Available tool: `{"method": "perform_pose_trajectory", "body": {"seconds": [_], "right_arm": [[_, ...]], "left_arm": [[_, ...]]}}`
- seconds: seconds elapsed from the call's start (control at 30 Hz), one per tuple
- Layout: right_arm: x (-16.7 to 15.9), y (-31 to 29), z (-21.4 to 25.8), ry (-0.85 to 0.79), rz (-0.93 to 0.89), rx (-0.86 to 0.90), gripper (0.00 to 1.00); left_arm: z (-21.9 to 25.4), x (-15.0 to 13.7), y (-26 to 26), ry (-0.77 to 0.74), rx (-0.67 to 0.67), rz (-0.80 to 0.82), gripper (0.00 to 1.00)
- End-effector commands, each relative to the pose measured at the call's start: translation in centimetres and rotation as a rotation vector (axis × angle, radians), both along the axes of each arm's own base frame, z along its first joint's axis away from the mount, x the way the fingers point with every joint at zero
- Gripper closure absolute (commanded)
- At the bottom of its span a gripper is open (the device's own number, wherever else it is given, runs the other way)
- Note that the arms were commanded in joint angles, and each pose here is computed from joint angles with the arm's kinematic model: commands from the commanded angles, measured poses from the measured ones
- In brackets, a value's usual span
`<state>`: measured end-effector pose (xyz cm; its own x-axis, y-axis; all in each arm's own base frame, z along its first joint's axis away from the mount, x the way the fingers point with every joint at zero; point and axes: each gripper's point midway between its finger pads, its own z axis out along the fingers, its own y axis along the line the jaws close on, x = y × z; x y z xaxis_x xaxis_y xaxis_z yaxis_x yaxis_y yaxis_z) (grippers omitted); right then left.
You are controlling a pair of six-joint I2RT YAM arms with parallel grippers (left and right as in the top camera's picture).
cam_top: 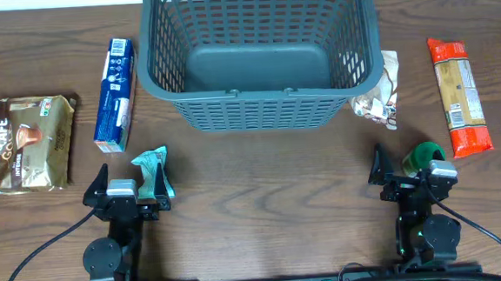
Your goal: Pack container
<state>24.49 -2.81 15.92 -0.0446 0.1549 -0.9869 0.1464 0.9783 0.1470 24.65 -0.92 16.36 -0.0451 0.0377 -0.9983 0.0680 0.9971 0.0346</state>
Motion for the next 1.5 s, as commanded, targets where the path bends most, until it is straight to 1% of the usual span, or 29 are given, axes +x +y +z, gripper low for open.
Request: {"method": "perform_pose_trajectory", "body": {"seconds": [0.0, 0.17, 0.27, 0.33, 0.4, 0.5, 0.63, 0.73, 0.83, 1.0, 1.2, 1.33, 1.47], "right_arm": [[-0.1, -0.3, 0.0, -0.003, -0.018, 0.014, 0.01], [-0.1, -0.6, 0.0, -0.005, -0.031, 0.015, 0.01], [0.0, 0.0, 0.0, -0.017, -0.001, 0.108, 0.01], [0.0, 0.5, 0.1, -0.015, 0.024, 0.136, 0.01], [-0.2, 0.6, 0.2, 0.006, 0.027, 0.138, 0.01], [-0.9, -0.2, 0.5, 0.060, -0.027, 0.136, 0.01], [-1.7, -1.0, 4.1, 0.056, -0.075, 0.129, 0.01], [-1.8, -1.2, 8.2, 0.039, -0.083, 0.114, 0.01], [-1.2, -1.4, 12.1, 0.065, -0.098, 0.113, 0.01], [0.9, -1.6, 17.4, 0.164, -0.100, 0.100, 0.01], [5.2, -1.9, 21.8, 0.361, -0.110, 0.100, 0.01], [8.1, -2.3, 22.2, 0.519, -0.110, 0.118, 0.01], [10.3, -3.7, 19.8, 0.710, -0.139, 0.124, 0.01]], "left_arm": [[0.1, 0.0, -0.2, -0.010, 0.010, -0.008, 0.01], [0.1, 0.0, -0.2, -0.010, 0.010, -0.008, 0.01], [0.1, 0.0, -0.2, -0.010, 0.010, -0.008, 0.01], [0.1, 0.0, -0.1, -0.010, 0.010, -0.007, 0.02], [0.1, 0.0, -0.2, -0.010, 0.010, -0.008, 0.01], [0.1, 0.0, -0.2, -0.010, 0.010, -0.008, 0.01], [0.1, 0.0, -0.2, -0.010, 0.010, -0.008, 0.01], [0.1, 0.0, -0.2, -0.010, 0.010, -0.008, 0.01], [0.1, 0.0, -0.2, -0.010, 0.010, -0.008, 0.02], [0.1, 0.0, -0.2, -0.010, 0.010, -0.008, 0.02], [0.1, 0.0, -0.2, -0.010, 0.010, -0.008, 0.01], [0.1, 0.0, -0.2, -0.010, 0.010, -0.008, 0.02], [0.1, 0.0, -0.2, -0.010, 0.010, -0.008, 0.01]]}}
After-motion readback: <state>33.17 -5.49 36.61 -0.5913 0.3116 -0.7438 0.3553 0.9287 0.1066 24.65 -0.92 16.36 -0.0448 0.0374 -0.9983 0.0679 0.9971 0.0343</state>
